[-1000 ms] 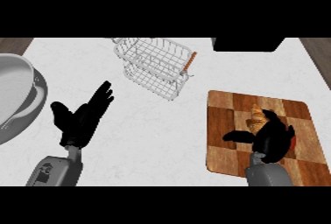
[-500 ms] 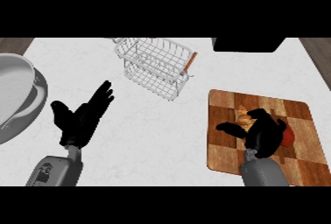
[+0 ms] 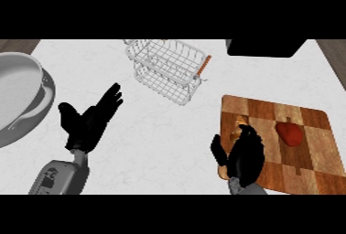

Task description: Pick the croissant from the cutting board and place it in the tiered basket

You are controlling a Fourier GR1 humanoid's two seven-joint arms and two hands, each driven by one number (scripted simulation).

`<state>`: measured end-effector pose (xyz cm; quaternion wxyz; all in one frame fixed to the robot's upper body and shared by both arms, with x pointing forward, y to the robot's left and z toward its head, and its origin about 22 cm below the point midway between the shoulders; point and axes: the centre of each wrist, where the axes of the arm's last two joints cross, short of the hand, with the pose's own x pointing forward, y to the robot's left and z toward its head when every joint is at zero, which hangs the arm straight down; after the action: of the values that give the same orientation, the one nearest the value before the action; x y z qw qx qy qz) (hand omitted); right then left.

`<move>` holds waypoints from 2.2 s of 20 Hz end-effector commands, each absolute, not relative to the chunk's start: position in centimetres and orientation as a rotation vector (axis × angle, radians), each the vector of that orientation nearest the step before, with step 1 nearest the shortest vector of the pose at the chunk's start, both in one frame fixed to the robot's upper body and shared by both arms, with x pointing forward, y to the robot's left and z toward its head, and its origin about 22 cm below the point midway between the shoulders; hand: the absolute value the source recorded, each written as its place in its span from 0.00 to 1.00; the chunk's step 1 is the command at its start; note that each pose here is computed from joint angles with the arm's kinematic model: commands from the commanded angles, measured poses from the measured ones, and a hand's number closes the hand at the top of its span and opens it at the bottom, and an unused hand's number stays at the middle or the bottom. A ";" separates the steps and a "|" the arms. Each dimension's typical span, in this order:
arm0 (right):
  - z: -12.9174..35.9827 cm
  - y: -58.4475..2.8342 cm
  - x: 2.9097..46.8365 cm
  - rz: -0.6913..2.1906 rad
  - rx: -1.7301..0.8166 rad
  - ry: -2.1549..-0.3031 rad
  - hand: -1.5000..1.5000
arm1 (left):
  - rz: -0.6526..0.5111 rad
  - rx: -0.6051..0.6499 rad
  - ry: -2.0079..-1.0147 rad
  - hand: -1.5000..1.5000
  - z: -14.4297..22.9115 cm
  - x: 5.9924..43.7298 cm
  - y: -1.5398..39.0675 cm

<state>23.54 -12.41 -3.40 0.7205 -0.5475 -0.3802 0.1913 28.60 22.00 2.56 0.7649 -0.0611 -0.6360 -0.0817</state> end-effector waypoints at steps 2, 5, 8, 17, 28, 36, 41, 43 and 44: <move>-0.2 -6.8 21.3 0.316 -1.112 -0.787 1.00 | -0.183 -0.122 -1.385 0.50 2.6 28.9 21.6; 2.8 -6.5 20.8 0.241 -1.079 -0.898 1.00 | -0.154 -0.126 -1.362 0.50 1.7 28.0 22.1; 6.0 -6.3 20.8 0.163 -1.085 -1.040 1.00 | -0.151 -0.099 -1.370 0.50 1.8 28.1 22.7; 11.9 -5.5 19.9 0.136 -1.289 -1.266 1.00 | -0.139 -0.108 -1.365 0.50 1.7 27.8 22.2; 16.8 -5.6 22.2 0.149 -1.431 -1.248 1.00 | -0.165 -0.122 -1.375 0.50 2.0 28.1 22.1; 22.2 -5.9 26.4 0.068 -1.413 -1.231 1.00 | -0.208 -0.152 -1.396 0.50 3.1 29.2 20.8; 25.2 -5.4 30.2 0.024 -1.413 -1.193 1.00 | -0.215 -0.170 -1.403 0.50 3.2 29.8 19.8; 27.1 -5.5 31.6 -0.004 -1.415 -1.162 1.00 | -0.245 -0.155 -1.407 0.50 2.6 28.7 20.7; 27.3 -5.2 32.5 -0.004 -1.404 -1.168 1.00 | -0.214 -0.169 -1.408 0.50 3.6 29.9 19.6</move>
<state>30.53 -6.35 24.27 0.5383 -0.6067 -0.5814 0.0644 29.18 20.38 2.93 0.7574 -0.0725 -0.6413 -0.0992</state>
